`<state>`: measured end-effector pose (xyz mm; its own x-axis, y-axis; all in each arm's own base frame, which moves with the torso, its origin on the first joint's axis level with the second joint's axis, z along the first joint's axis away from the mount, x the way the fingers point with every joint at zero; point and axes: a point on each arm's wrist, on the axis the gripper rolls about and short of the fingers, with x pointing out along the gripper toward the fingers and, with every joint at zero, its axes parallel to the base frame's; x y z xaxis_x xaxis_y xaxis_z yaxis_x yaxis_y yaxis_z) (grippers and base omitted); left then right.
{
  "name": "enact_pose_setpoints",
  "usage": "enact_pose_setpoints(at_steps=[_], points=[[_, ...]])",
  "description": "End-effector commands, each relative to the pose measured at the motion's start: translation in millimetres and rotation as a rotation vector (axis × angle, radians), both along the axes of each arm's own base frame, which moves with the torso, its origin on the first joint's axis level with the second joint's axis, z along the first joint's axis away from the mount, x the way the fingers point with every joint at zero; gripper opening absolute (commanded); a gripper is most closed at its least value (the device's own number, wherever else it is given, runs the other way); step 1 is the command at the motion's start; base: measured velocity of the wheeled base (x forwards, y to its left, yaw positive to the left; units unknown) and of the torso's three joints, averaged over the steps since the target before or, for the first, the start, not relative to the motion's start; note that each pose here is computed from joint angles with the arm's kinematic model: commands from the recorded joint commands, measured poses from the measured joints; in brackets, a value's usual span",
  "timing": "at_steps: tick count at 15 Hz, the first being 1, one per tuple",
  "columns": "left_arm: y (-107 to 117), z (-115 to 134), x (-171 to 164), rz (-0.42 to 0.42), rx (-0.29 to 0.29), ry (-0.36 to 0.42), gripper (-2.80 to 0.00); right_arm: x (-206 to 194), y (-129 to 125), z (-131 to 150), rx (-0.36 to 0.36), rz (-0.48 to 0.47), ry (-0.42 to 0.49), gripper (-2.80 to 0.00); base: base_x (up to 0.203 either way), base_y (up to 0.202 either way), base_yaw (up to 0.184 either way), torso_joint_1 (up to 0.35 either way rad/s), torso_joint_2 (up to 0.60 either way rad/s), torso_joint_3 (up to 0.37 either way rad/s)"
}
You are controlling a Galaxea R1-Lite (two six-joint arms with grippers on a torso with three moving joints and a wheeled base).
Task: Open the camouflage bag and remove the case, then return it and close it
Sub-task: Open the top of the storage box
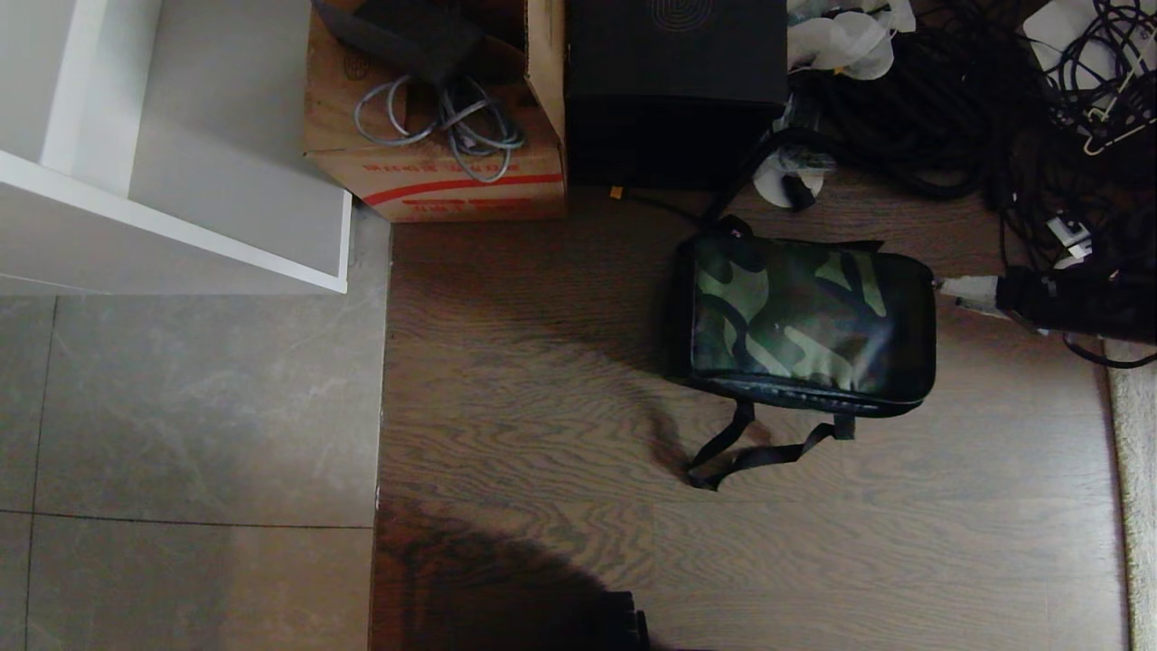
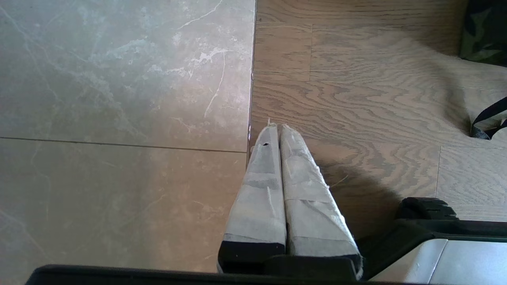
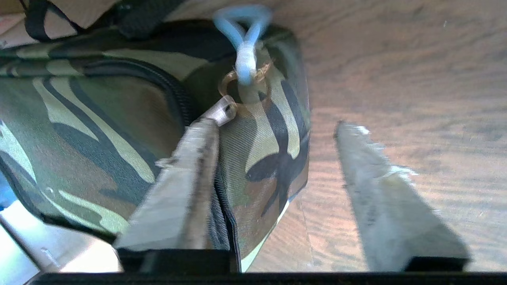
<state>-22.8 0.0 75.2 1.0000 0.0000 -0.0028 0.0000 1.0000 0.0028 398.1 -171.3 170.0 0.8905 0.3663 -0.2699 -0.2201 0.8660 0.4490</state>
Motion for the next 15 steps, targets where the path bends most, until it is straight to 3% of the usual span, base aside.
enact_pose_setpoints(at_steps=[1, 8, 15], points=[[0.0, 0.0, 0.1, 0.000, 0.000, 0.002, -2.80, -4.3, 0.9, -1.4, 0.016, 0.020, 0.010, 0.00, 0.000, 0.000, 0.000, 0.000, 0.00, 0.000], [0.0, 0.0, 0.1, 0.000, 0.000, 0.002, -2.80, -30.7, -26.6, -9.5, 0.130, 0.158, -0.001, 0.00, 0.000, 0.000, 0.000, 0.000, 0.00, 0.000], [0.0, 0.0, 0.1, 0.000, 0.000, 0.002, -2.80, -46.2, 6.7, -23.7, 0.208, 0.226, 0.105, 0.00, 0.000, 0.000, 0.000, 0.000, 0.00, 0.000]])
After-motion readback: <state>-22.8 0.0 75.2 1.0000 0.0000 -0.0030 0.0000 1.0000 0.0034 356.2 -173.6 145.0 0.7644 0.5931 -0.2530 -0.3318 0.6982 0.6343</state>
